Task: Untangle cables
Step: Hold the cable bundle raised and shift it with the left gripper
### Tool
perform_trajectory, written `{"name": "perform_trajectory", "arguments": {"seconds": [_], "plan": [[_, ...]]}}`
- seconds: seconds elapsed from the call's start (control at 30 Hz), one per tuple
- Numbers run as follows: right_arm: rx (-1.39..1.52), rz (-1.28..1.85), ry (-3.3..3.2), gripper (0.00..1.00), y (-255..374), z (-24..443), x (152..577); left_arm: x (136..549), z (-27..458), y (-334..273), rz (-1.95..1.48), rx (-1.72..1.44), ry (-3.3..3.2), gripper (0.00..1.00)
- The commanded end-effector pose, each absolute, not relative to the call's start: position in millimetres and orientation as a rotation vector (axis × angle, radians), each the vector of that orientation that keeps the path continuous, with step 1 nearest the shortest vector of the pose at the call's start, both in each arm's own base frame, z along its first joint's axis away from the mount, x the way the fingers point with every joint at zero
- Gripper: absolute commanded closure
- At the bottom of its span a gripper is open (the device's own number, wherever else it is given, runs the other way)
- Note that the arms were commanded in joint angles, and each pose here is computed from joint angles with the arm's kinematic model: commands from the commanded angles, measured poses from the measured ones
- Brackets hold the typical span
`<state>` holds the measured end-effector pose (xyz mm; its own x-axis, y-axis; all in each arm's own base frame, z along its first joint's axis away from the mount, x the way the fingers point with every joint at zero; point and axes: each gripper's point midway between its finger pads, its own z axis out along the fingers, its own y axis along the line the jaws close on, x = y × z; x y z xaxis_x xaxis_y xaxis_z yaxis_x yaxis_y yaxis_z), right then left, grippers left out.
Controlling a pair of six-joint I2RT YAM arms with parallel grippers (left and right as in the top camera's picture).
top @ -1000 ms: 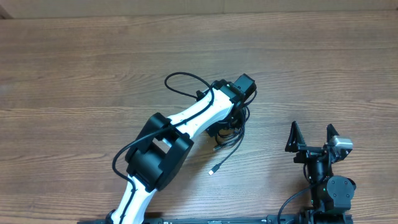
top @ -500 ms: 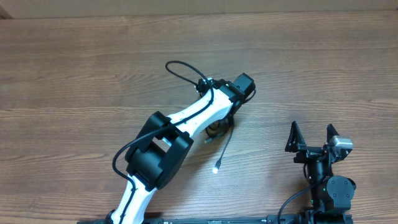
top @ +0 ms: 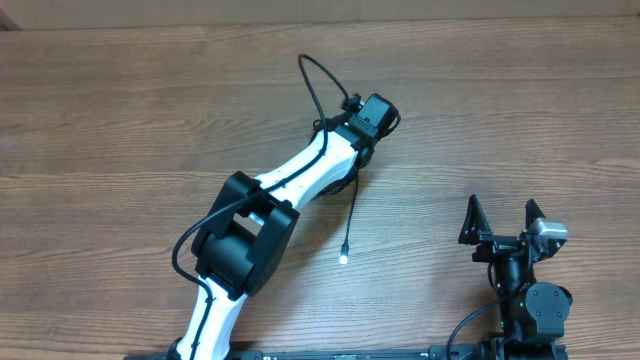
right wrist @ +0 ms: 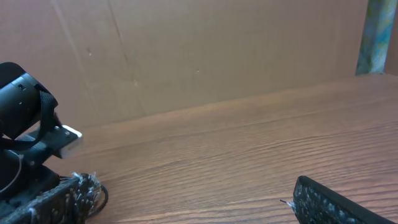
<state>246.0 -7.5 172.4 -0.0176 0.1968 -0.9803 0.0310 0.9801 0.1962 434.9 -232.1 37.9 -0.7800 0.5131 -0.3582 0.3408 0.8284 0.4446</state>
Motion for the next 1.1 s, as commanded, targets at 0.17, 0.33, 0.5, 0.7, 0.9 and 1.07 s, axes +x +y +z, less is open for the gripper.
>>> {"name": "perform_trajectory", "arguments": {"seconds": [0.17,0.33,0.5,0.7,0.9,1.07], "plan": [[0.192,0.124,1.584,0.00,-10,170,246,399,15,-276,0.077,0.751,2.714,0.15],[0.192,0.124,1.584,0.00,-10,170,246,397,19,-272,0.054,0.673,2.746,0.16],[0.192,0.124,1.584,0.00,-10,170,246,413,48,-248,0.011,0.339,2.766,0.00],[0.192,0.124,1.584,0.00,-10,170,246,425,84,-202,-0.107,-0.388,2.751,0.00],[0.192,0.124,1.584,0.00,-10,170,246,407,88,-244,-0.514,-0.388,2.881,0.05],[0.192,0.124,1.584,0.00,-10,170,246,389,80,-237,-0.401,-0.778,2.883,0.00]]}}
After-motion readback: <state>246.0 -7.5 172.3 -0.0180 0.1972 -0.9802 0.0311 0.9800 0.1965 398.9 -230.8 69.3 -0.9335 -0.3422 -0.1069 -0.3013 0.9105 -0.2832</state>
